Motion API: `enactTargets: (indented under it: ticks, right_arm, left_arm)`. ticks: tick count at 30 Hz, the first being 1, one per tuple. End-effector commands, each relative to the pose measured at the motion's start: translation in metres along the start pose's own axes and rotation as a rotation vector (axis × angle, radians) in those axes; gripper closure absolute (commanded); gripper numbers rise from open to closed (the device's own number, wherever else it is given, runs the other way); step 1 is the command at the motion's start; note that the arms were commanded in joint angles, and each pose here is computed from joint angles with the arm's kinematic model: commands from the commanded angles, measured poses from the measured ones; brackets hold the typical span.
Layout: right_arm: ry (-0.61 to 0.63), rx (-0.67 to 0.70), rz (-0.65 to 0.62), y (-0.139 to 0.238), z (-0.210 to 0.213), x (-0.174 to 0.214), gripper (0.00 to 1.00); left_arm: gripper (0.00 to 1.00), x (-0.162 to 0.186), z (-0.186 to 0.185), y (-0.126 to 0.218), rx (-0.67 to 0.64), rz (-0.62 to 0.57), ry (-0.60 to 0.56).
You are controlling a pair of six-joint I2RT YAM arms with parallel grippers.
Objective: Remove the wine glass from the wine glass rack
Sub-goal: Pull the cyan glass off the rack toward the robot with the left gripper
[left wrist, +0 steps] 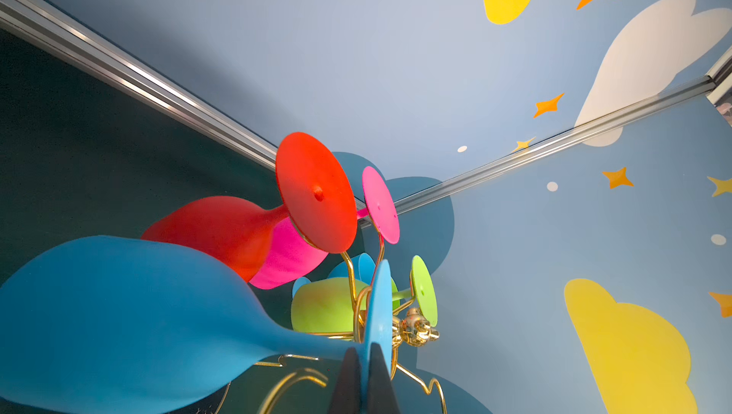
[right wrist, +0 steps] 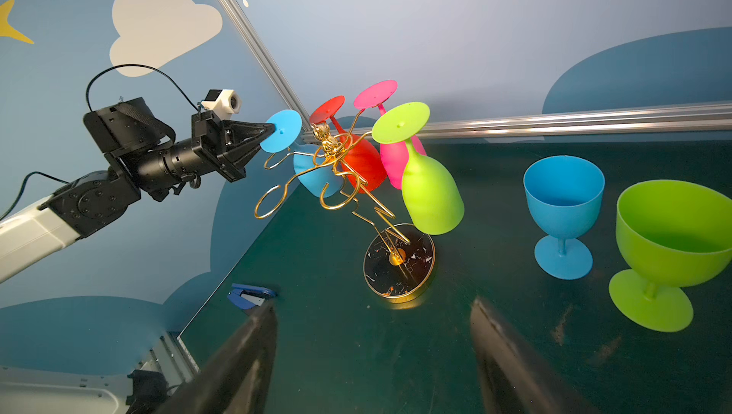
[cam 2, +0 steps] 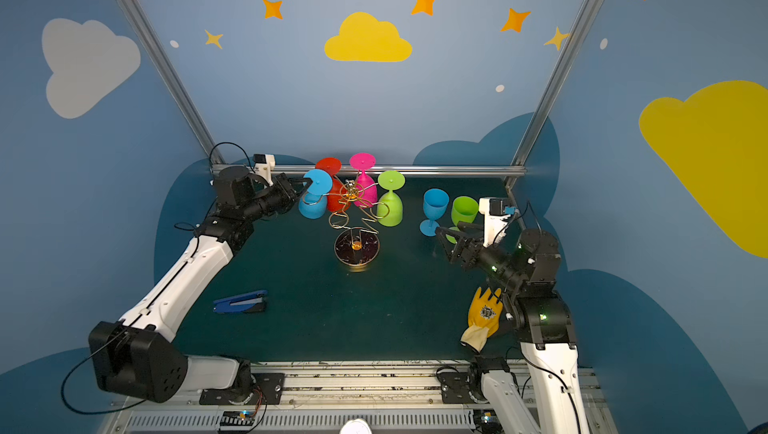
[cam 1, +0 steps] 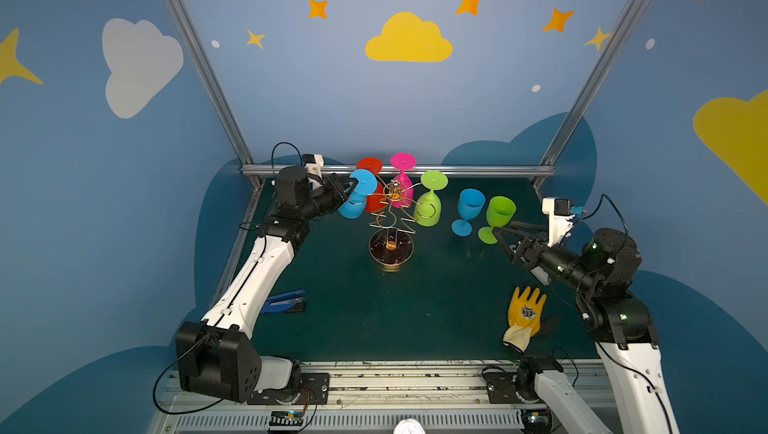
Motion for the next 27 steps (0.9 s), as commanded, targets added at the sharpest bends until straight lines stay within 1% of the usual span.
enactTargets:
  ticks: [1,8,14,17,20,24,27]
  right_arm:
    - [0.029,-0.015,-0.026,0.006,0.008,-0.006,0.24]
    - [0.03,-0.018,-0.025,0.005,0.008,-0.005,0.24]
    - [0.026,-0.023,-0.022,0.004,0.008,-0.006,0.24]
    - [0.033,-0.019,-0.015,0.002,0.006,-0.005,0.23]
    - [0.029,-0.016,0.011,-0.003,0.003,-0.003,0.24]
    - [0.028,-0.034,0.038,-0.008,0.002,-0.003,0.24]
    - [0.027,-0.027,0.048,-0.011,0.0,-0.003,0.23]
  left_arm:
    - [0.97,-0.012,-0.012,0.007,0.018,-0.064,-0.03]
    - [0.97,-0.016,0.0,0.027,-0.031,-0.122,-0.017]
    - [0.97,-0.025,0.009,0.061,-0.057,-0.202,-0.005]
    - [0.97,-0.032,0.009,0.085,-0.046,-0.239,-0.02]
    - [0.97,-0.043,0.008,0.109,-0.014,-0.266,-0.006]
    - [0.97,-0.057,-0.003,0.141,0.086,-0.294,0.01]
    - [0.97,-0.06,-0.016,0.16,0.158,-0.286,0.007]
Point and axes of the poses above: each gripper's point midway between its finger pads, its own y axis back along the fingers, its own z axis along the line the jaws close on, x = y × z, the point moved 9 cm from there along y, back along the fingers, and after that the axes turned 11 degrees about -y, right-handed, at the moved point
